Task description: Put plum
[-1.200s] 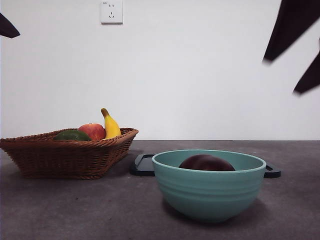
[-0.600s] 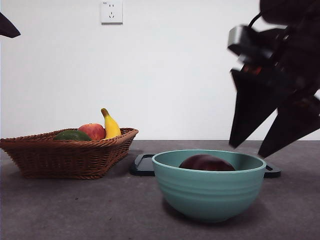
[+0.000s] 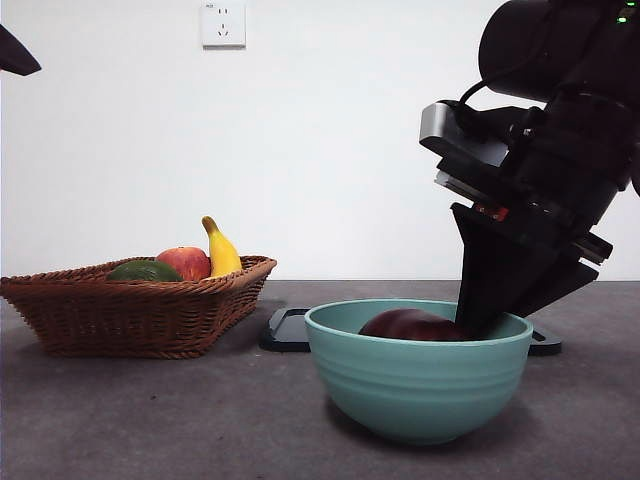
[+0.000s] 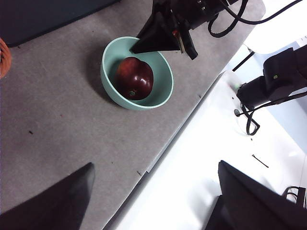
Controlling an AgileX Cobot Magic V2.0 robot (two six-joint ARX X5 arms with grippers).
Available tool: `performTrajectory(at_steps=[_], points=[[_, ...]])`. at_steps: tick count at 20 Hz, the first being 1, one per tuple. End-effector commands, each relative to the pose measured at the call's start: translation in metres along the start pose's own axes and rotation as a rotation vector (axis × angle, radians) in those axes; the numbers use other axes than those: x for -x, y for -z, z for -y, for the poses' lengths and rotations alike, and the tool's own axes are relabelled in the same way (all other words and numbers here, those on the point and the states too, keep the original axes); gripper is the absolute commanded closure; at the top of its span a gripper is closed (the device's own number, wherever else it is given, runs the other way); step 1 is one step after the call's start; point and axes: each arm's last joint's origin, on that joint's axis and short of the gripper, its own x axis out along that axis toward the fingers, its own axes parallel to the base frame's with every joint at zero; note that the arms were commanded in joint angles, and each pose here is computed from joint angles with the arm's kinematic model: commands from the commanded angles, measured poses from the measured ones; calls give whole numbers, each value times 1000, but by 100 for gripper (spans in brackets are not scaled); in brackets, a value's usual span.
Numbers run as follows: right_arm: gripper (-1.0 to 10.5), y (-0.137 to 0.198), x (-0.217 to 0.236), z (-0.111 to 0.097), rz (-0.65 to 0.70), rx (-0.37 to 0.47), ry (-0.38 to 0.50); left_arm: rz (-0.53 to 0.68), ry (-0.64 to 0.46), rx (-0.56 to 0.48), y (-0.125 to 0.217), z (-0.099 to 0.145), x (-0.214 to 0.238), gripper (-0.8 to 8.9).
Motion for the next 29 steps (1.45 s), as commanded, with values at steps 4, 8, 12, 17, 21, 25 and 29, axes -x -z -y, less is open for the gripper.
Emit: performTrajectory(at_steps=[4, 8, 12, 17, 21, 25, 29], points=[[935, -7, 3, -4, 19, -20, -32, 7, 9, -31, -3, 1, 0, 409], [935, -26, 20, -9, 51, -25, -24, 9, 9, -33, -3, 1, 0, 409], [935, -50, 39, -6, 131, -34, 31, 18, 7, -41, -4, 1, 0, 409], [935, -89, 48, 20, 152, -74, 84, 19, 7, -42, -4, 1, 0, 409], [935, -124, 34, 47, 158, -105, 114, 19, 7, -42, -4, 1, 0, 409], [935, -138, 6, 69, 124, -131, 125, 19, 7, -43, -4, 1, 0, 409], [935, -139, -10, 84, 126, -147, 154, 20, 7, -43, -4, 1, 0, 409]])
